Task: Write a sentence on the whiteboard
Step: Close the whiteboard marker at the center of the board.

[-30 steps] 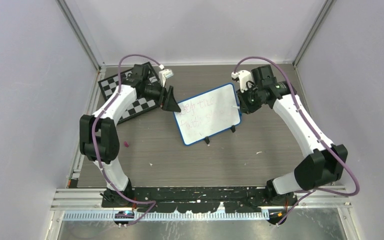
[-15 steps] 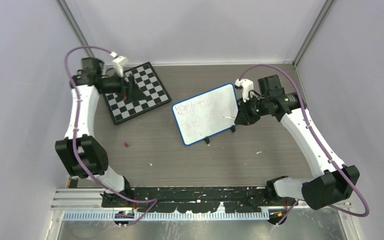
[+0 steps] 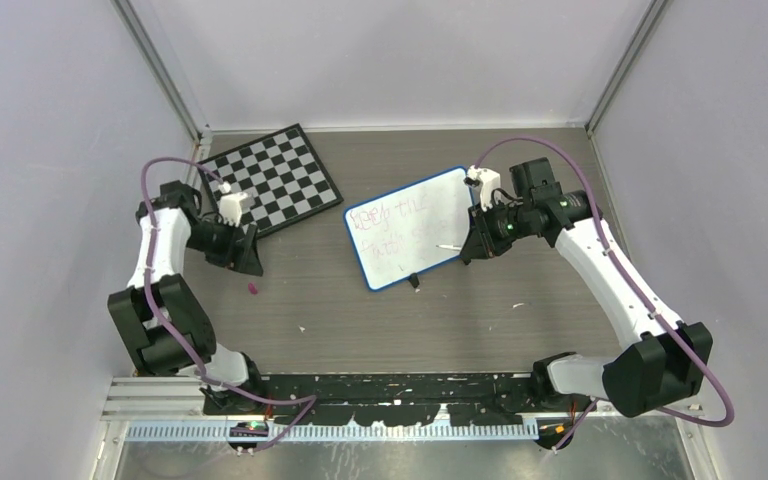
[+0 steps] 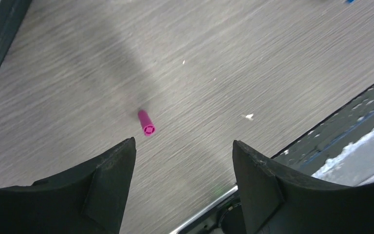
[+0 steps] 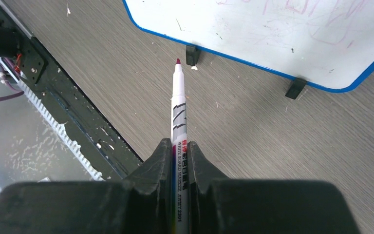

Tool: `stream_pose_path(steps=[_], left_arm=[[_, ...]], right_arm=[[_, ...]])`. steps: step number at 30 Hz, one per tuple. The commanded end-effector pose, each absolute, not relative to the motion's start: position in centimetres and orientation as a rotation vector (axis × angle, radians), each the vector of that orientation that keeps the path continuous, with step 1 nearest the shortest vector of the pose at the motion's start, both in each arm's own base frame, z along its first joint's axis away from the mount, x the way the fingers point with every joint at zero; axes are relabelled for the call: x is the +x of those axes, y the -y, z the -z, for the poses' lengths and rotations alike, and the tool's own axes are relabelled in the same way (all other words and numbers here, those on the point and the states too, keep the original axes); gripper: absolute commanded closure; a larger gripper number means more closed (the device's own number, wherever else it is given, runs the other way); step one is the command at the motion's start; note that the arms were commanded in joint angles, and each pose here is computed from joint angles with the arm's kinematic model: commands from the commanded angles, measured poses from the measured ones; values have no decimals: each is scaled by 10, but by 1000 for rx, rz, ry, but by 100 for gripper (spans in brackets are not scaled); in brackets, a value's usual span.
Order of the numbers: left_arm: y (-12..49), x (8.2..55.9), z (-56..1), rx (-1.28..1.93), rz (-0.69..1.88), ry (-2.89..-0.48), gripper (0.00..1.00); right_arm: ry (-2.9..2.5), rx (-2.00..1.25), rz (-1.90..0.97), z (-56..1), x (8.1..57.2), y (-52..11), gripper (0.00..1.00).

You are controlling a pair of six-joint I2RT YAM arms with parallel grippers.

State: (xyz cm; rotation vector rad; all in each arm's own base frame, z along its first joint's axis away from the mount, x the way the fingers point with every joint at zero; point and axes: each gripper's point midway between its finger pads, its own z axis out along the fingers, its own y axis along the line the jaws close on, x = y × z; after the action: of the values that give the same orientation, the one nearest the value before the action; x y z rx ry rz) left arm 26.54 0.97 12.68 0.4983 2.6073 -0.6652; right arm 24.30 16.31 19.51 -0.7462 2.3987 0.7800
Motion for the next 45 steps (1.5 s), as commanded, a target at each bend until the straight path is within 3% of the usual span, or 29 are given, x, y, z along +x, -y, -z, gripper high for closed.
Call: stream_pose_path(steps=[1,6,18,30,35,39,43,45], left_arm=[[-34,266,-117,656,348,-2617,28],[-31,257,-97,760,269,-2659,34],[-30,265,-71,876,122,-2715,38],[-31,261,-43,889,133,-2795,51],[-32,256,-34,901,142,-2823,64],[-31,251,-32,926,160,-2840,81],[-16,259,-66,880,250,-2774,97],[6,263,-100,842,380,-2673,100]], right_arm=[[-2344,-737,-820,-207,239,-168,100],[-2354,-718,-824,-203,235,-167,100],[-2365,-711,-802,-205,236,-165,100],[-2365,-727,-766,-210,238,-161,100],[-2357,-733,-757,-219,240,-161,100],[-2334,-742,-746,-232,245,-161,100],[-2252,-763,-765,-261,251,-167,100],[-2201,-783,-819,-276,249,-175,100]])
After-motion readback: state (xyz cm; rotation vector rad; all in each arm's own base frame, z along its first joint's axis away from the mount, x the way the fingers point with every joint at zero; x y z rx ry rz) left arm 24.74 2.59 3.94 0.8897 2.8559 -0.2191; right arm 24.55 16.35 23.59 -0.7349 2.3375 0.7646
